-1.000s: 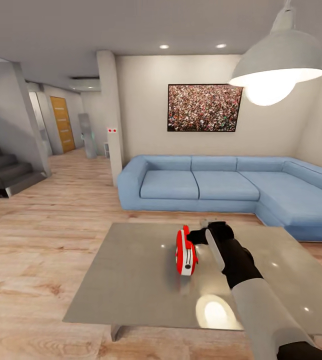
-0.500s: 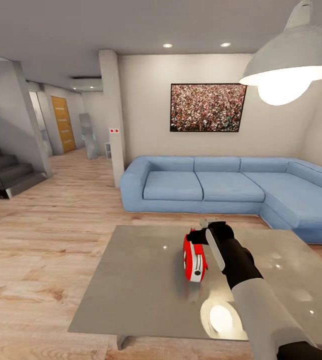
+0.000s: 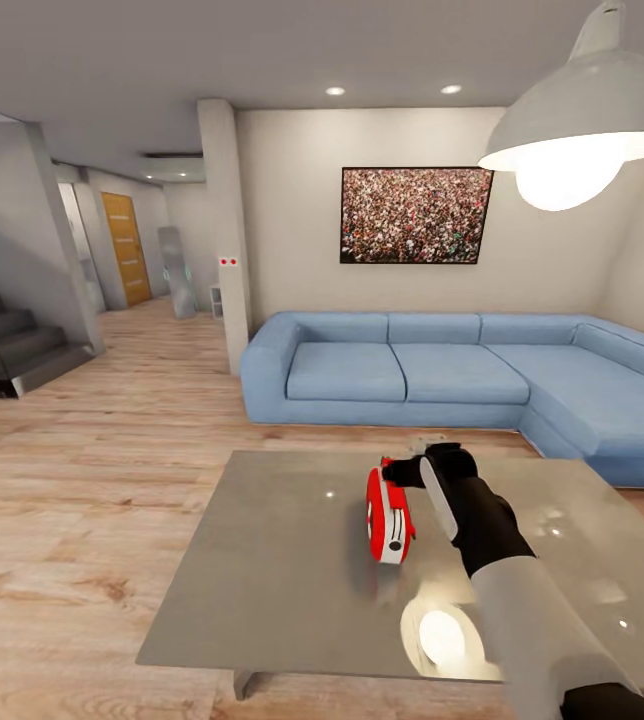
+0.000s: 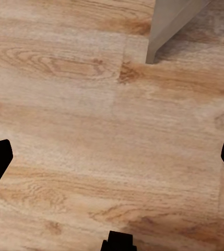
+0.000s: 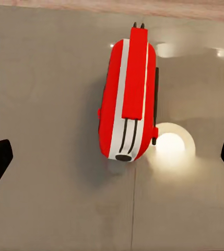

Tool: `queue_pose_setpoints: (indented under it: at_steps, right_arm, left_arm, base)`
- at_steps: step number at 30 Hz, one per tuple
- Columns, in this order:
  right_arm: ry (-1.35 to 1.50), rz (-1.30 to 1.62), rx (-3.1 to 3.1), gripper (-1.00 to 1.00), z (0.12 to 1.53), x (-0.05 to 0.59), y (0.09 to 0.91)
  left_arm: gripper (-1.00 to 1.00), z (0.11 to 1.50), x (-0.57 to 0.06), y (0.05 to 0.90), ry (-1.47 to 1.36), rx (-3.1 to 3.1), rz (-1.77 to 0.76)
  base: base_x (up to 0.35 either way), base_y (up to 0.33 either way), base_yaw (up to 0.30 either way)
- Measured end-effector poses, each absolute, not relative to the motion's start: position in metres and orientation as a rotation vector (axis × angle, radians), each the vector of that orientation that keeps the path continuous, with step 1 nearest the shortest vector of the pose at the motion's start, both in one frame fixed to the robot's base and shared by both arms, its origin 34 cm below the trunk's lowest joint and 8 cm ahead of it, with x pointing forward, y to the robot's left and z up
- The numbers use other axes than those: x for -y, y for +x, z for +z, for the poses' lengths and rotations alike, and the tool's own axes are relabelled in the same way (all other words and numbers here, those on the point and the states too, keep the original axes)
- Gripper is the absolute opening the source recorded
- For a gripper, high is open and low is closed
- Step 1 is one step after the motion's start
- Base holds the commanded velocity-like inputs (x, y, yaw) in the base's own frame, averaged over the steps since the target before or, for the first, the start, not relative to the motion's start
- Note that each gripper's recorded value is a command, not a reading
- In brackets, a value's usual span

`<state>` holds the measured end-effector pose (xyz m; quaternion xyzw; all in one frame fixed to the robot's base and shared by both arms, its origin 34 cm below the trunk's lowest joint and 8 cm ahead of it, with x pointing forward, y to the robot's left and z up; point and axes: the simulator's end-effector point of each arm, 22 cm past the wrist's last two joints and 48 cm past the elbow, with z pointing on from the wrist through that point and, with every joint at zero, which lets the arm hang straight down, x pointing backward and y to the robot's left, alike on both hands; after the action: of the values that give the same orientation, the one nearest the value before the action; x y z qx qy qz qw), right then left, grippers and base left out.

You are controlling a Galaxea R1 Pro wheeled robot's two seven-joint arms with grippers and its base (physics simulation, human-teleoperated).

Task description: Turn on the radio receiver that's on the table in the living room.

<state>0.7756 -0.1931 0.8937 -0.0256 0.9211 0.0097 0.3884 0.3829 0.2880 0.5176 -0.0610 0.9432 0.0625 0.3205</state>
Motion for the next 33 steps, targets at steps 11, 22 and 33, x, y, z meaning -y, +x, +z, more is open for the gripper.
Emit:
queue_pose_setpoints:
  at_steps: [11,22,33]
  right_arm:
    - [0.032,0.044,-2.347,1.00,0.892,0.223,0.777]
    - [0.018,0.035,-2.349,1.00,0.892,0.221,0.777]
    - [0.017,0.034,-2.349,1.00,0.892,0.221,0.777]
  left_arm:
    - [1.00,0.518,-0.302,0.382,-0.160,-2.479,0.190]
    - [1.00,0.518,-0.302,0.383,-0.160,-2.476,0.190]
    - [1.00,0.518,-0.305,0.382,-0.150,-2.482,0.197]
  base:
    - [0.258,-0.063,0.000]
    - [0.033,-0.012,0.000]
    - [0.000,0.000,0.000]
